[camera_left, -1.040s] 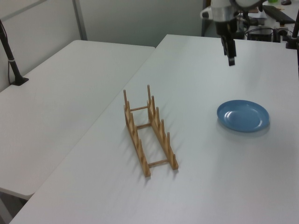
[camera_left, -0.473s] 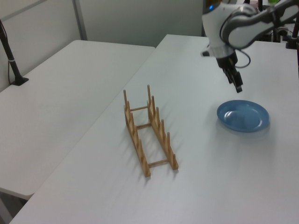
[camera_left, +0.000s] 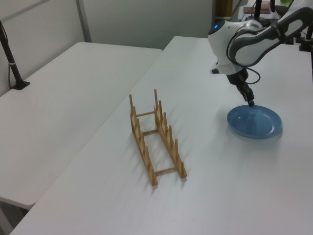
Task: Place plate in plate rack
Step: 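Lower the gripper onto the blue plate's rim and close on it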
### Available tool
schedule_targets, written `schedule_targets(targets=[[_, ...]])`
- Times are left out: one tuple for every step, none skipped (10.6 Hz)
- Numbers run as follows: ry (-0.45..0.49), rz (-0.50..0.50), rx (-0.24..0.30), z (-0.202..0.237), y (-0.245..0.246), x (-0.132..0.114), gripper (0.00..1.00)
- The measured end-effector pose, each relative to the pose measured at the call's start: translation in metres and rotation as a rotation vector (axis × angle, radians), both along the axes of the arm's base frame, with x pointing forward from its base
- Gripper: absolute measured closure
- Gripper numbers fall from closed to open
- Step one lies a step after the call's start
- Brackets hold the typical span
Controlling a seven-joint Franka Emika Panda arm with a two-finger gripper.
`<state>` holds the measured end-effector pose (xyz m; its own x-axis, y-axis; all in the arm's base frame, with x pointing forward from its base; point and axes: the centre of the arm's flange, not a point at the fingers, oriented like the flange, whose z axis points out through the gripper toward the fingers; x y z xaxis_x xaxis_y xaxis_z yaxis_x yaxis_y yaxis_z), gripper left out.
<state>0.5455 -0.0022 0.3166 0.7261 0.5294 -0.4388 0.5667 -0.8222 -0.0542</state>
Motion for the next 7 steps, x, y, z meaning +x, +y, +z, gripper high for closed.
schedule_targets(targets=[[0.011, 0.000, -0.001, -0.0063, 0.0004, -0.0002, 0.65], [0.019, 0.000, -0.002, -0.0106, 0.0006, -0.0003, 0.70], [0.022, 0.000, -0.002, -0.0124, 0.0006, -0.0004, 0.72], [0.022, 0.001, -0.002, -0.0125, 0.0010, -0.0002, 0.81], [0.017, 0.001, -0.002, -0.0105, 0.0014, 0.0011, 0.95], [0.011, 0.001, -0.001, -0.0077, 0.0015, 0.0024, 0.95], [-0.001, 0.002, -0.001, -0.0031, 0.0016, 0.0057, 0.95]])
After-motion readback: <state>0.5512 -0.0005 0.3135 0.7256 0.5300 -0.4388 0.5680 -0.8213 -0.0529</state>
